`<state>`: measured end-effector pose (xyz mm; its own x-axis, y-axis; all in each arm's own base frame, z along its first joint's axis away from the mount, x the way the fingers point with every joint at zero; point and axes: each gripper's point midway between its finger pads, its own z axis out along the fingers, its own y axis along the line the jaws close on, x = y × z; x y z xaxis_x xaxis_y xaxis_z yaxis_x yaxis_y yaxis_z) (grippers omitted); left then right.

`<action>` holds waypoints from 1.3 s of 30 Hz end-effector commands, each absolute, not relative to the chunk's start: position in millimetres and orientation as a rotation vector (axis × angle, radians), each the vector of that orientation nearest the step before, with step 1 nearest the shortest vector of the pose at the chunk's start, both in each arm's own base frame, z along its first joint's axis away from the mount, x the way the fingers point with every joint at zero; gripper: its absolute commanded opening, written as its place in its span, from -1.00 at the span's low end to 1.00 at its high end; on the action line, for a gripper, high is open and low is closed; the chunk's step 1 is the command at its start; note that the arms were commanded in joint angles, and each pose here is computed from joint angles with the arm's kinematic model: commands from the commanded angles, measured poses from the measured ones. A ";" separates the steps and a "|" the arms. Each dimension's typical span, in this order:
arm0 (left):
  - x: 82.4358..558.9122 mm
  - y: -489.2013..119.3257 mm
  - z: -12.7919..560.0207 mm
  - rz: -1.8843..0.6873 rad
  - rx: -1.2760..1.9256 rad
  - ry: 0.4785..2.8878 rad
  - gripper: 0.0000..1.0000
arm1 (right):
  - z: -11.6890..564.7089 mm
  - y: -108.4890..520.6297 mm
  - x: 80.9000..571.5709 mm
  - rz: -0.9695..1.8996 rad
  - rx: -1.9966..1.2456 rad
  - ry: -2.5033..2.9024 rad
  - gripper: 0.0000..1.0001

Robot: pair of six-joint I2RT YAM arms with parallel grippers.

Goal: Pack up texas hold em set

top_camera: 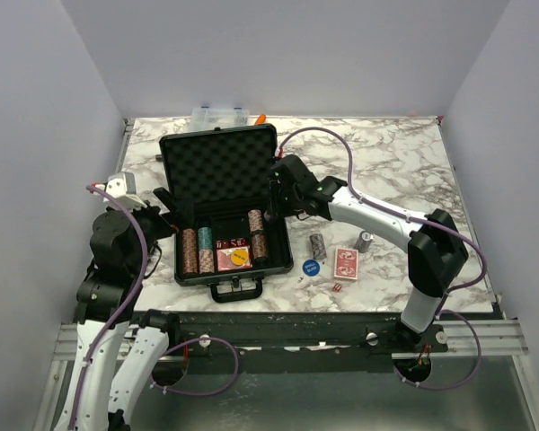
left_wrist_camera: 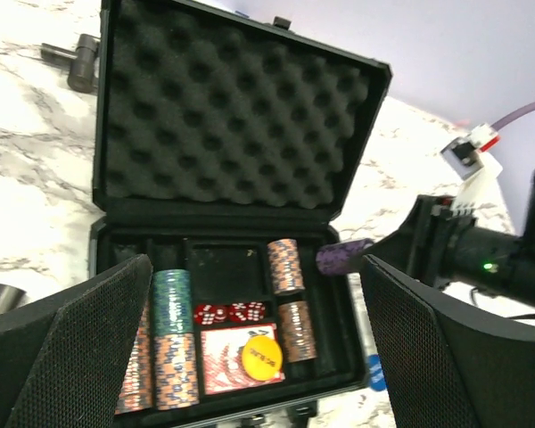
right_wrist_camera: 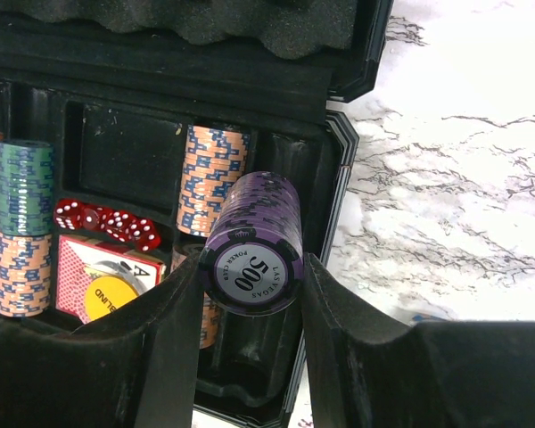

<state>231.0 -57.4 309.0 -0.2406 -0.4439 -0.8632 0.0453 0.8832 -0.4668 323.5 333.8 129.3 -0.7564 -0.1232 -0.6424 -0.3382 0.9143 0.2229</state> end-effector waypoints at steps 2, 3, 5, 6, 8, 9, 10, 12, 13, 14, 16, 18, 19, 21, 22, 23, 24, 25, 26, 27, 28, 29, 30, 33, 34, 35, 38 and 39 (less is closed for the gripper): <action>237.1 -37.4 286.2 -0.289 -0.253 1.782 0.97 | 149.9 344.3 333.5 0.449 -0.349 2.335 -0.99; 238.0 -31.8 277.3 -0.251 -0.266 1.795 0.97 | 149.8 344.2 333.7 0.446 -0.356 2.332 -0.99; 241.6 -24.1 259.1 -0.196 -0.287 1.818 0.97 | 148.2 344.0 334.4 0.442 -0.369 2.325 -0.99; 242.6 -22.4 254.8 -0.179 -0.287 1.830 0.95 | 147.9 344.4 334.3 0.444 -0.380 2.321 -0.99; 243.3 -25.7 249.4 -0.183 -0.262 1.857 0.94 | 146.6 347.5 332.1 0.462 -0.414 2.309 -0.99; 243.8 -29.0 247.4 -0.195 -0.243 1.867 0.94 | 144.5 348.0 330.9 0.462 -0.426 2.306 -0.99; 244.8 -29.9 246.1 -0.192 -0.229 1.877 0.94 | 144.0 347.8 330.5 0.460 -0.434 2.302 -0.99; 246.6 -28.5 243.7 -0.175 -0.224 1.888 0.94 | 141.9 348.6 330.3 0.452 -0.451 2.292 -0.99; 247.3 -26.8 242.7 -0.162 -0.226 1.892 0.94 | 141.1 348.4 330.4 0.445 -0.455 2.289 -0.99; 247.0 -25.2 241.7 -0.153 -0.231 1.894 0.94 | 140.1 348.1 330.5 0.436 -0.457 2.286 -0.99; 246.1 -22.5 239.7 -0.138 -0.238 1.891 0.94 | 139.9 348.2 329.4 0.423 -0.461 2.283 -0.99; 245.7 -21.4 238.7 -0.133 -0.242 1.890 0.94 | 140.6 348.9 328.5 0.414 -0.463 2.273 -0.99; 245.7 -21.3 238.6 -0.132 -0.242 1.891 0.94 | 141.7 349.4 327.6 0.415 -0.465 2.267 -0.99; 246.4 -22.0 238.6 -0.135 -0.242 1.894 0.95 | 142.2 349.4 326.7 0.410 -0.464 2.254 -0.99; 247.0 -23.2 238.6 -0.141 -0.239 1.897 0.95 | 141.7 348.9 326.6 0.406 -0.462 2.251 -0.99; 247.7 -25.1 238.0 -0.150 -0.234 1.903 0.94 | 141.9 349.2 326.7 0.406 -0.461 2.246 -0.99; 248.1 -27.1 237.8 -0.161 -0.230 1.907 0.94 | 140.8 348.4 327.1 0.399 -0.462 2.246 -0.99; 248.5 -29.6 237.5 -0.174 -0.222 1.912 0.94 | 139.0 347.6 327.5 0.387 -0.463 2.247 -0.99; 248.6 -31.6 238.3 -0.185 -0.216 1.912 0.94 | 138.2 346.7 328.1 0.377 -0.462 2.243 -0.99; 248.4 -33.8 238.6 -0.197 -0.208 1.915 0.93 | 136.4 345.4 329.5 0.362 -0.464 2.236 -0.99; 247.9 -35.7 239.4 -0.209 -0.202 1.915 0.93 | 134.5 344.1 330.8 0.349 -0.464 2.232 -0.99; 247.2 -37.2 239.1 -0.218 -0.197 1.915 0.93 | 133.3 342.5 331.9 0.332 -0.462 2.228 -0.99; 246.5 -37.6 239.8 -0.222 -0.194 1.911 0.93 | 132.3 341.2 332.5 0.319 -0.465 2.228 -0.99; 244.5 -35.3 241.2 -0.215 -0.203 1.898 0.93 | 130.1 338.6 332.4 0.296 -0.478 2.224 -0.99; 244.1 -34.9 242.1 -0.214 -0.204 1.894 0.93 | 129.1 338.3 333.3 0.291 -0.484 2.217 -0.99; 243.6 -34.8 241.8 -0.214 -0.204 1.893 0.93 | 128.4 338.4 334.5 0.286 -0.488 2.212 -0.99; 242.3 -34.9 241.4 -0.217 -0.206 1.892 0.93 | 128.5 340.4 337.9 0.276 -0.491 2.208 -0.99; 242.3 -34.7 241.5 -0.217 -0.207 1.892 0.93 | 128.3 341.8 339.0 0.277 -0.492 2.207 -0.99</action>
<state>243.5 -30.5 238.6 -0.3304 -0.2490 -0.9104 -0.0621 0.9682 -0.2423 324.6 331.4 110.9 -0.6389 -0.2772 -0.7176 -0.4408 0.8964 0.0461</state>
